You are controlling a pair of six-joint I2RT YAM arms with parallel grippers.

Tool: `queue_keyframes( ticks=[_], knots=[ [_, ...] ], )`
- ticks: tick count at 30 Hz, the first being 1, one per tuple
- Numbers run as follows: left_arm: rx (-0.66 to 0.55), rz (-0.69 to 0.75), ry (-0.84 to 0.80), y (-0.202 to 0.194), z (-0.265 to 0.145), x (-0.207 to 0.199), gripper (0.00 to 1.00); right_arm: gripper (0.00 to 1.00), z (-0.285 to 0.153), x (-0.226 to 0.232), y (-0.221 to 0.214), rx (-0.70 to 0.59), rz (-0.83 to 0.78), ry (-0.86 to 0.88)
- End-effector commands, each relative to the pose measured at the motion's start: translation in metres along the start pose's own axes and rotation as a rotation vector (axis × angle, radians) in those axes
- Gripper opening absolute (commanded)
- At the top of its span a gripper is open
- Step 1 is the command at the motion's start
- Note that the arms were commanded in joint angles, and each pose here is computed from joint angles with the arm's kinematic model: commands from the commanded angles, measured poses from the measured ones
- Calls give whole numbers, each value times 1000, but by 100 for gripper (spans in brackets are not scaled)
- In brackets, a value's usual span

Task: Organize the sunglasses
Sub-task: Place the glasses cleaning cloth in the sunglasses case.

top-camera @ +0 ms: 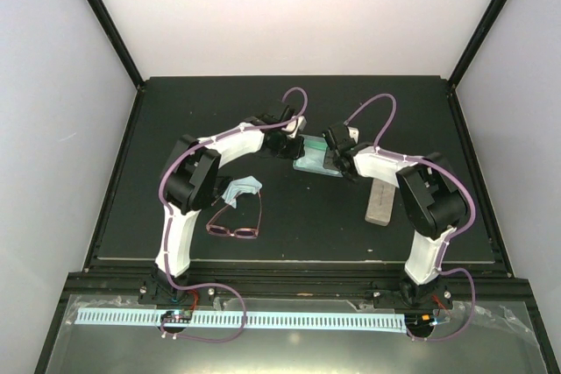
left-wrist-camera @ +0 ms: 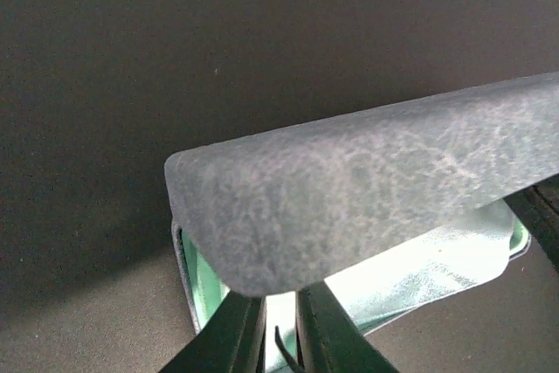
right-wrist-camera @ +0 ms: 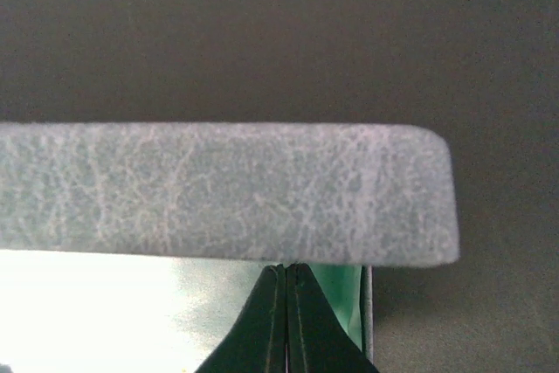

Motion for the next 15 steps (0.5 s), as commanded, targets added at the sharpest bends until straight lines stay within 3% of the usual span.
queue_keyframes(
  ticks=[1,8,12,15],
  knots=[
    [19,-20,35,-3,3,10,15,5,-1,-3,10,-12,-18,-18],
    [-41,-11,50,8,-19,4,24,25,-23,-10,17,-44,-18,-27],
    [-59,-6,-11,8,-25,-7,24,25,-29,-6,20,-55,-30,5],
    [-54,-10,-71,3,-19,-13,19,20,-26,11,22,-54,-44,95]
  ],
)
Point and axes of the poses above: each gripper's point midway between its finger pads, its own z axis out along the fingers, its own x axis along the line the jaws close on, y = z × x, the point moved 1 cm from there along -z, back along the fingers, and after that the axes turned 15 degrees about -z, right-handed, at the moved point
